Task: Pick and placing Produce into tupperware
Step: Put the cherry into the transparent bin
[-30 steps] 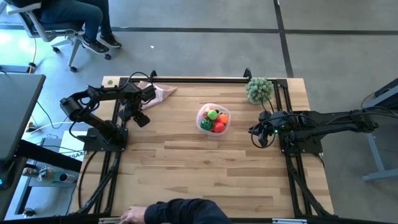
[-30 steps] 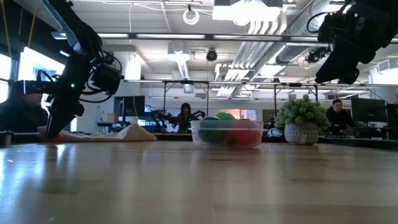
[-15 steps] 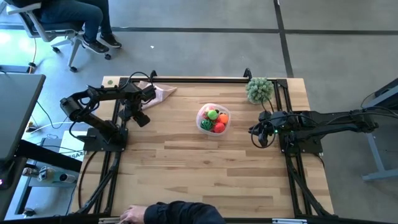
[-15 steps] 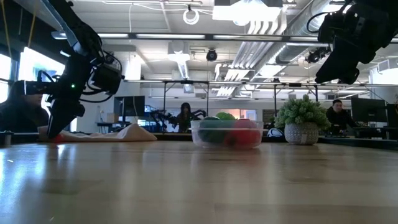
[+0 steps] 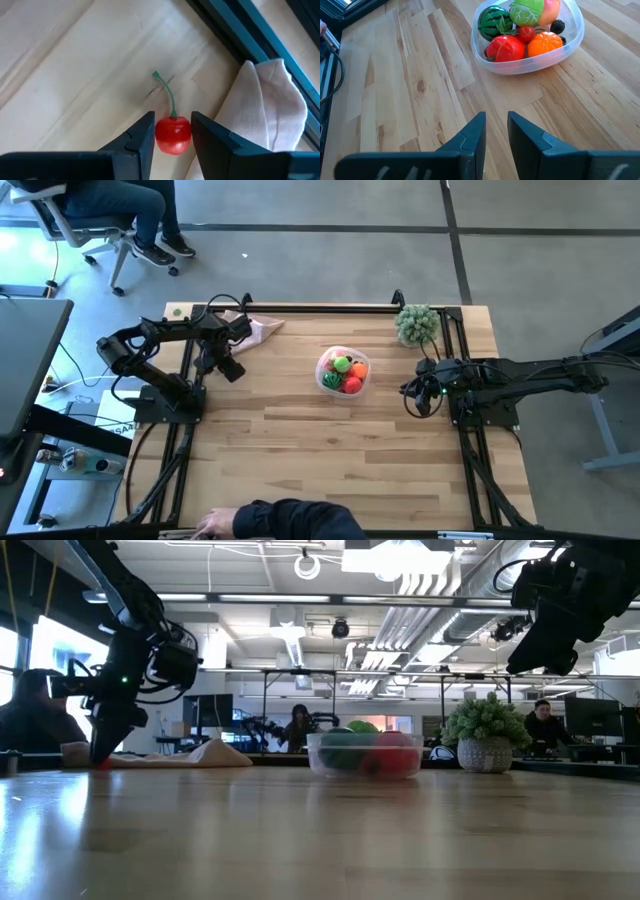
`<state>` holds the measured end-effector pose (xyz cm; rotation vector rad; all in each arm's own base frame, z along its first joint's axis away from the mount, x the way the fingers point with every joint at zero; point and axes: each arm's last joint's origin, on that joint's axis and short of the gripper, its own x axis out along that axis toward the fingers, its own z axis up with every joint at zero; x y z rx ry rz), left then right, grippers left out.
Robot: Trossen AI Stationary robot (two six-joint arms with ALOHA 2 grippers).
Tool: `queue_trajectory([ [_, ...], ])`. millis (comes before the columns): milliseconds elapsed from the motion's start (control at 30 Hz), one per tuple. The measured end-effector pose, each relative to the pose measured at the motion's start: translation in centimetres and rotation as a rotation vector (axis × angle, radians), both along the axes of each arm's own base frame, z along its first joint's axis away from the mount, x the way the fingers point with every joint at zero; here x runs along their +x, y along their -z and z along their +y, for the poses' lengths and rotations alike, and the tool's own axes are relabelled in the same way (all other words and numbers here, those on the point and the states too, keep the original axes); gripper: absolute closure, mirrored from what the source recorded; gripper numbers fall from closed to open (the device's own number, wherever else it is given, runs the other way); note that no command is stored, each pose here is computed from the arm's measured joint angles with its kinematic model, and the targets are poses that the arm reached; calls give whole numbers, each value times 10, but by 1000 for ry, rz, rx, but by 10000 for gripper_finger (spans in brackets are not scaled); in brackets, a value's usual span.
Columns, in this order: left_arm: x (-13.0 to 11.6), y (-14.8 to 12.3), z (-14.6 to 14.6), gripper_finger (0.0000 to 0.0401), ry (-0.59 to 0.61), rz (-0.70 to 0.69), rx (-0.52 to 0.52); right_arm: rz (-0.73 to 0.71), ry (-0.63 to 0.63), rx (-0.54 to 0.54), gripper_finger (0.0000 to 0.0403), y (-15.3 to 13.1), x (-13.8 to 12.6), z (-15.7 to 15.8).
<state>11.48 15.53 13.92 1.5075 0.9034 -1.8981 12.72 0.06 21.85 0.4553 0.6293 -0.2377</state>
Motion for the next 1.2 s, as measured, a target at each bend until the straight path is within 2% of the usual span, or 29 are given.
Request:
queue_trajectory([
  [967, 0, 0, -1, 286, 0, 0, -9, 0, -1, 0, 331, 0, 0, 0],
  [1200, 1, -3, -1, 286, -4, -47, -1, 0, 0, 0, 331, 0, 0, 0],
])
